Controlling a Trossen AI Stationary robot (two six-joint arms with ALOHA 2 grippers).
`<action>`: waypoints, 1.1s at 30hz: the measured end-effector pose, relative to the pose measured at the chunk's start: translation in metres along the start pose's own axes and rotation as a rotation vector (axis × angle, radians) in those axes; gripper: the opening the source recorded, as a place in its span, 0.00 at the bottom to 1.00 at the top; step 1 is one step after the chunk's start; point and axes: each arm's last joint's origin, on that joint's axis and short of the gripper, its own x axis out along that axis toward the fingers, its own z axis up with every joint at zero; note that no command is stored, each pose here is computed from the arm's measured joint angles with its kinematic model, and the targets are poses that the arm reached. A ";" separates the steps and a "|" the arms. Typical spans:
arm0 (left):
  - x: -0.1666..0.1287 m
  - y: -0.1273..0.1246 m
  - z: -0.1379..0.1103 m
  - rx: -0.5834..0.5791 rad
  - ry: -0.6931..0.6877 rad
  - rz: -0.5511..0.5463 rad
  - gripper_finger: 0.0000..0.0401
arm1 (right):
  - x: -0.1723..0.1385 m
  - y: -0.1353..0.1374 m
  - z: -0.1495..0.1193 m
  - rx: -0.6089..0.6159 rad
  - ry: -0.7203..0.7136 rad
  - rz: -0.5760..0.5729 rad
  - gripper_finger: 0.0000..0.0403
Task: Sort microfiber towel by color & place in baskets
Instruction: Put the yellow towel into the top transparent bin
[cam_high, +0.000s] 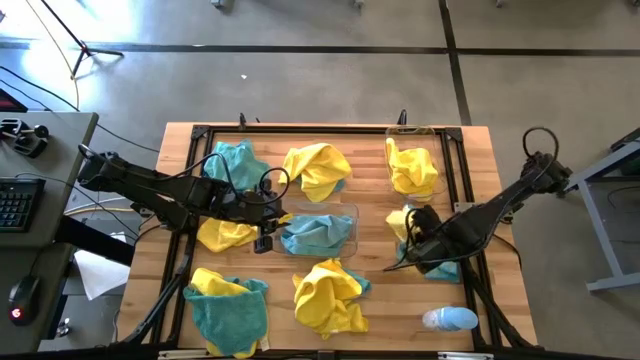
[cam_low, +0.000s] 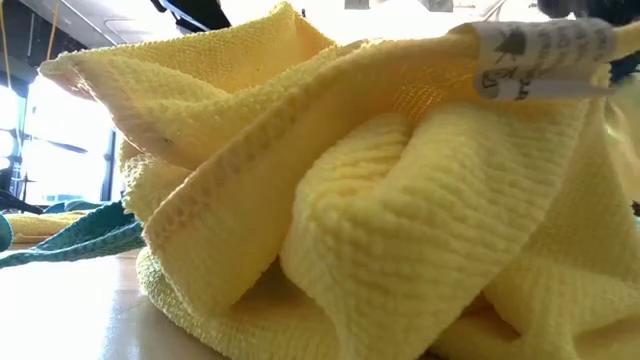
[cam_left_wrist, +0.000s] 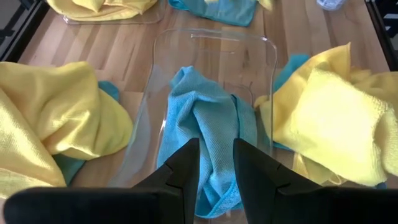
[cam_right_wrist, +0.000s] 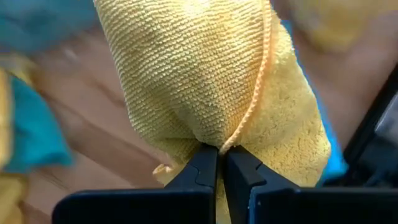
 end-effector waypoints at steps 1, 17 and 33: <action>0.000 0.000 0.000 0.001 0.001 0.000 0.22 | -0.009 0.000 0.004 -0.007 -0.048 0.007 0.00; 0.005 0.019 0.003 -0.045 0.003 0.057 0.22 | -0.072 -0.065 0.108 -0.127 -0.387 -0.116 0.00; 0.010 0.057 0.006 -0.148 0.008 0.169 0.22 | 0.008 -0.133 0.183 -0.323 -0.222 -0.119 0.00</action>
